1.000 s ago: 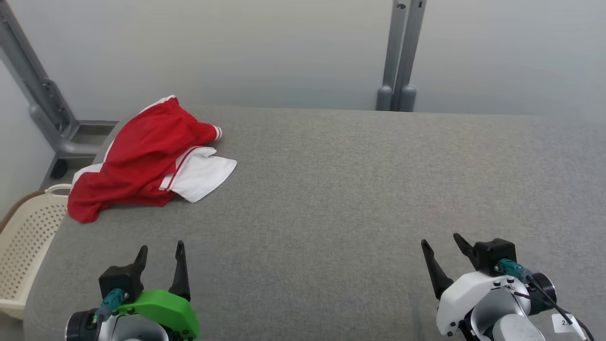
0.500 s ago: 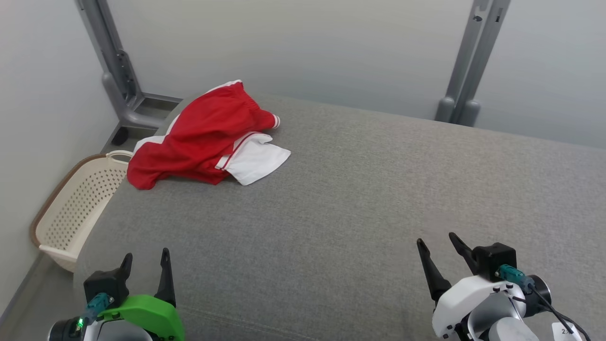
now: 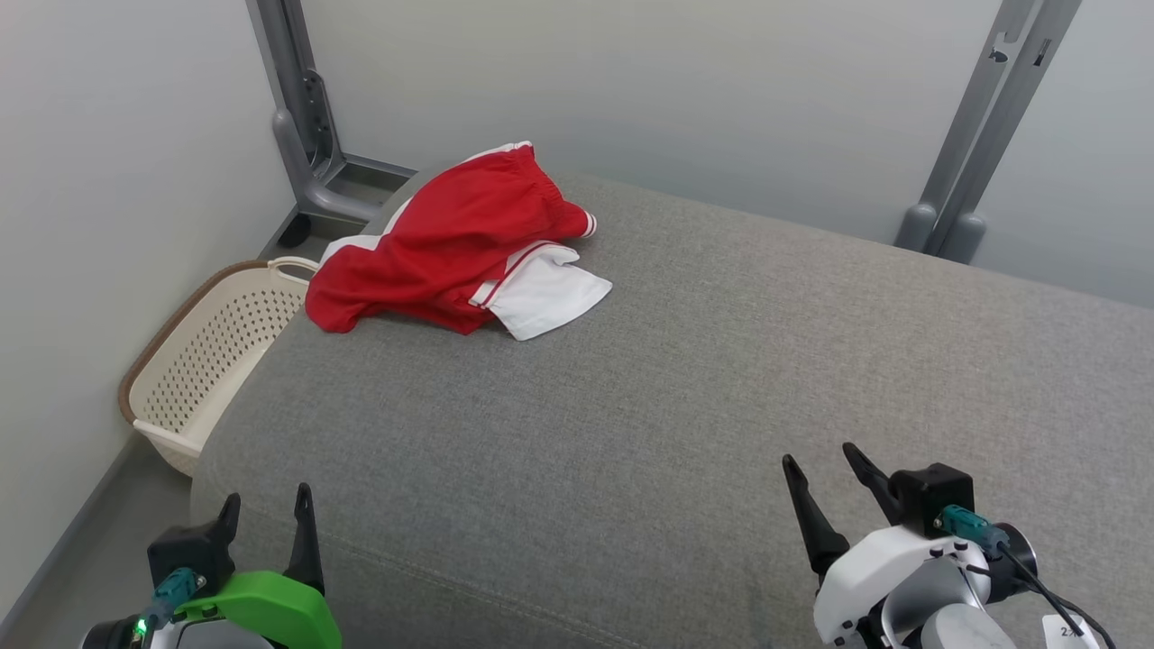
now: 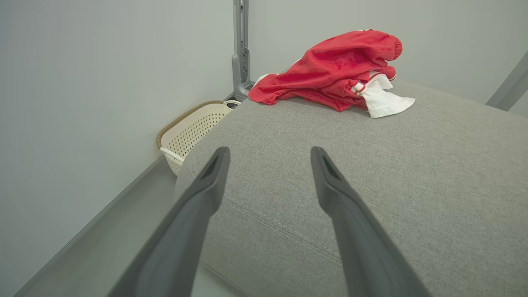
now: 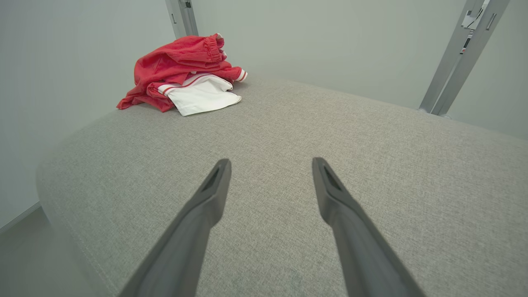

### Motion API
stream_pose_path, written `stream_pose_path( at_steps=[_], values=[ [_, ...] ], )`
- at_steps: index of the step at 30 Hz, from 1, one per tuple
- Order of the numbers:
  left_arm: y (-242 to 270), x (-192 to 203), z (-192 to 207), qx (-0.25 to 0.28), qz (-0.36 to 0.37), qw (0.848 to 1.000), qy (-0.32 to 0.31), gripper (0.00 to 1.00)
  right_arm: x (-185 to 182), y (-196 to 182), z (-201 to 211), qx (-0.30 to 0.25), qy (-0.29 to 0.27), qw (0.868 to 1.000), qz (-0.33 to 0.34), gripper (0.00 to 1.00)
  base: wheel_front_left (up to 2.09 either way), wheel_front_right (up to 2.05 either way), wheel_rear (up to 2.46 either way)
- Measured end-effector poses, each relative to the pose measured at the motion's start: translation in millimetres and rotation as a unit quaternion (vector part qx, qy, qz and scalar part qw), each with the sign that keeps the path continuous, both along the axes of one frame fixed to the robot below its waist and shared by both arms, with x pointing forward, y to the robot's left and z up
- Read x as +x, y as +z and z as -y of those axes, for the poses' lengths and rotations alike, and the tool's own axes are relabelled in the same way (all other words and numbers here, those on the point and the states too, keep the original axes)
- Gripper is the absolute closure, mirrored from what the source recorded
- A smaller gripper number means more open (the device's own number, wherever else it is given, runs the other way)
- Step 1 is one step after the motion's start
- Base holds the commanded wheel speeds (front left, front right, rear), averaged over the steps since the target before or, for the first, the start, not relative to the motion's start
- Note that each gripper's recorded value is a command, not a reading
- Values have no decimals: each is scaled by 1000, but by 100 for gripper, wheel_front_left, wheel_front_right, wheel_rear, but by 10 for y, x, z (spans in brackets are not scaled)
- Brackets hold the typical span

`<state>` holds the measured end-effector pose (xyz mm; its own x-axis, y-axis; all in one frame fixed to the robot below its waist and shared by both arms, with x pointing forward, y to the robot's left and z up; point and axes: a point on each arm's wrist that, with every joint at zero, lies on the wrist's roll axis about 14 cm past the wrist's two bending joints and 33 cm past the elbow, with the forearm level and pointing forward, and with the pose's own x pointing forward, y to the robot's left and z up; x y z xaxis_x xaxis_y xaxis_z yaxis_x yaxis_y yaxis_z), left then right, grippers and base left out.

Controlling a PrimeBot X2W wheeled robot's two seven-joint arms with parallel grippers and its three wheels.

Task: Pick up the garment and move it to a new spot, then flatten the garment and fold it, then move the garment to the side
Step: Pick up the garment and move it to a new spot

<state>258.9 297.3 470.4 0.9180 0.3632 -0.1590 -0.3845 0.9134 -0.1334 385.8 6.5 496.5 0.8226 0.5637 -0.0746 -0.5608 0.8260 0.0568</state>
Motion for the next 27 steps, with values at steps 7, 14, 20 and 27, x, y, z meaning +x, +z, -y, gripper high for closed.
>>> stream_pose_path(
  at_steps=[7, 14, 20, 27],
  values=[
    [-58, -1, 11, -8, -12, 1000, 5, 0, 19, -47, -23, 0, 3, 1000, -7, 0, 0, 0, 0],
    [-236, 137, 18, -41, -75, 996, -1, 0, 74, -80, -55, -3, 7, 1000, -14, 0, 0, 0, 0],
    [-16, 644, 9, -38, -93, 994, -35, 0, 225, -44, -103, -6, 10, 1000, -9, 0, 0, 0, 0],
    [196, 1313, 123, -15, -121, 989, -87, 0, 361, -126, -173, -10, 18, 1000, -19, 0, 0, 0, 0]
  ],
)
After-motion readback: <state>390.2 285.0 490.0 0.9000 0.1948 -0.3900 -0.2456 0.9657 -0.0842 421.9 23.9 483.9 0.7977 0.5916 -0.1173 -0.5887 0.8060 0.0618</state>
